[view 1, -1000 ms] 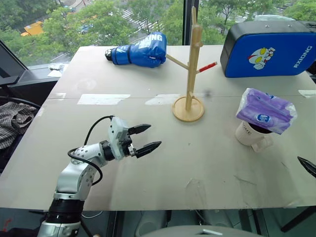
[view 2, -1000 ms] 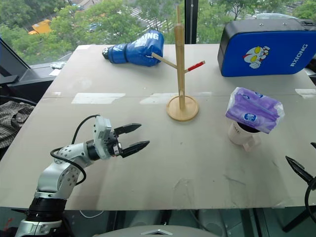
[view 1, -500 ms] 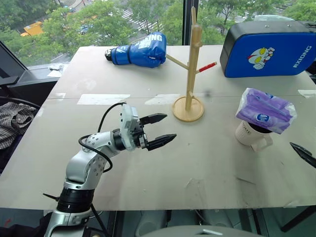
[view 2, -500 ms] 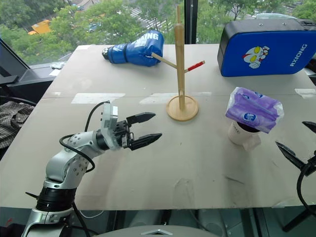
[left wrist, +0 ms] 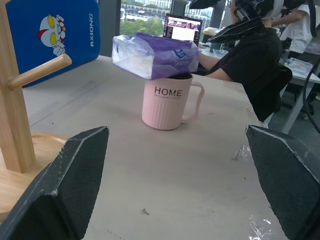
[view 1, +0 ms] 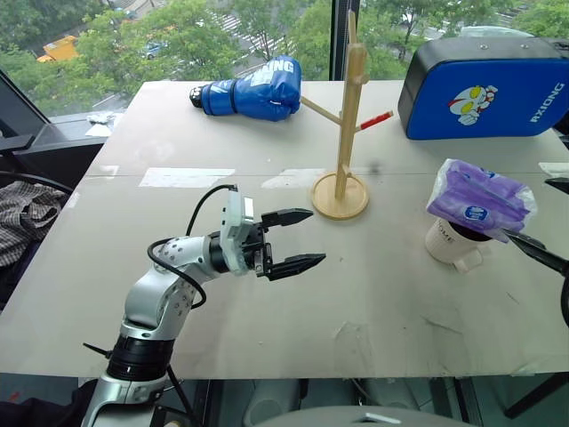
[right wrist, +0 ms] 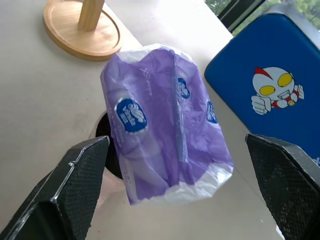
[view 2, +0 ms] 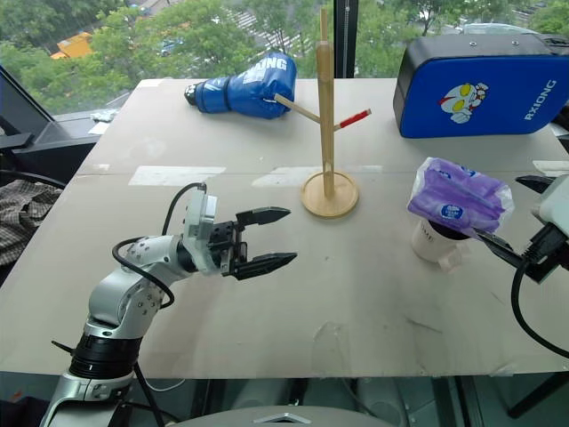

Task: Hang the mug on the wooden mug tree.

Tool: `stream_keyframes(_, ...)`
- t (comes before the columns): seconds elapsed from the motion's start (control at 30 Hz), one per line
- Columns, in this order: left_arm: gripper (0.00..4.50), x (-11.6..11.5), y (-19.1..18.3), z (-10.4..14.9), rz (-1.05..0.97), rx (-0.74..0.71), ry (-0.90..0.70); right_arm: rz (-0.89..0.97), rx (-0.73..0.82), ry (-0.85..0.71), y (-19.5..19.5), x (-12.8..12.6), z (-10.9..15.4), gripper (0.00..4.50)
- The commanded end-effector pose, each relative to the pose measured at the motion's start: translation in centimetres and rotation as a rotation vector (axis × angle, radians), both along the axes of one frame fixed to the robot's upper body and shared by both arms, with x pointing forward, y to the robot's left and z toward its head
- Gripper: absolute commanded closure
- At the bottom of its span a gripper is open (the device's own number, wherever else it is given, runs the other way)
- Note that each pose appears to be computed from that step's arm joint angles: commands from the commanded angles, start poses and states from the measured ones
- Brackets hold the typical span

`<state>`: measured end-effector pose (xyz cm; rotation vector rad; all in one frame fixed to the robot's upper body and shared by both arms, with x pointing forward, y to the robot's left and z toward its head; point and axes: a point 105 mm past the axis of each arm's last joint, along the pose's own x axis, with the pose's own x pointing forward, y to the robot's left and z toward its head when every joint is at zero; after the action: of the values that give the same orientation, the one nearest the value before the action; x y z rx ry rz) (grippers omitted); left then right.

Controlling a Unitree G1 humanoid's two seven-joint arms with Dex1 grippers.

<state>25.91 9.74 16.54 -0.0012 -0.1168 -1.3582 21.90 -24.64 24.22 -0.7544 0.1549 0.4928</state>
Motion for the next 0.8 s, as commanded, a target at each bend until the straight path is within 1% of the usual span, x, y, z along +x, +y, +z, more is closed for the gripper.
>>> stream_keyframes(0.03, 0.0, -0.6, -0.1, 1.3, -0.015, -0.023, -0.061, 0.002, -0.032, -0.026, 0.2, 0.4, 0.7, 0.07)
stream_keyframes(0.17, 0.0, -1.1, -0.1, 1.5, -0.019, -0.039, -0.063, 0.001, -0.053, -0.009, 0.3, 0.8, 0.2, 0.07)
stream_keyframes(0.33, 0.0, -2.2, 0.0, 1.8, -0.063, -0.07, -0.061, 0.001, -0.055, 0.025, 0.5, 1.3, -0.4, 0.07)
stream_keyframes(0.5, 0.0, -2.7, 0.2, 1.4, -0.067, -0.069, -0.054, 0.016, -0.065, 0.055, 0.6, 1.5, -0.8, 0.07)
stream_keyframes(0.8, 0.0, -3.2, 0.3, 0.6, -0.049, -0.068, -0.052, 0.019, -0.185, 0.1, -0.1, 2.2, -2.4, 0.07)
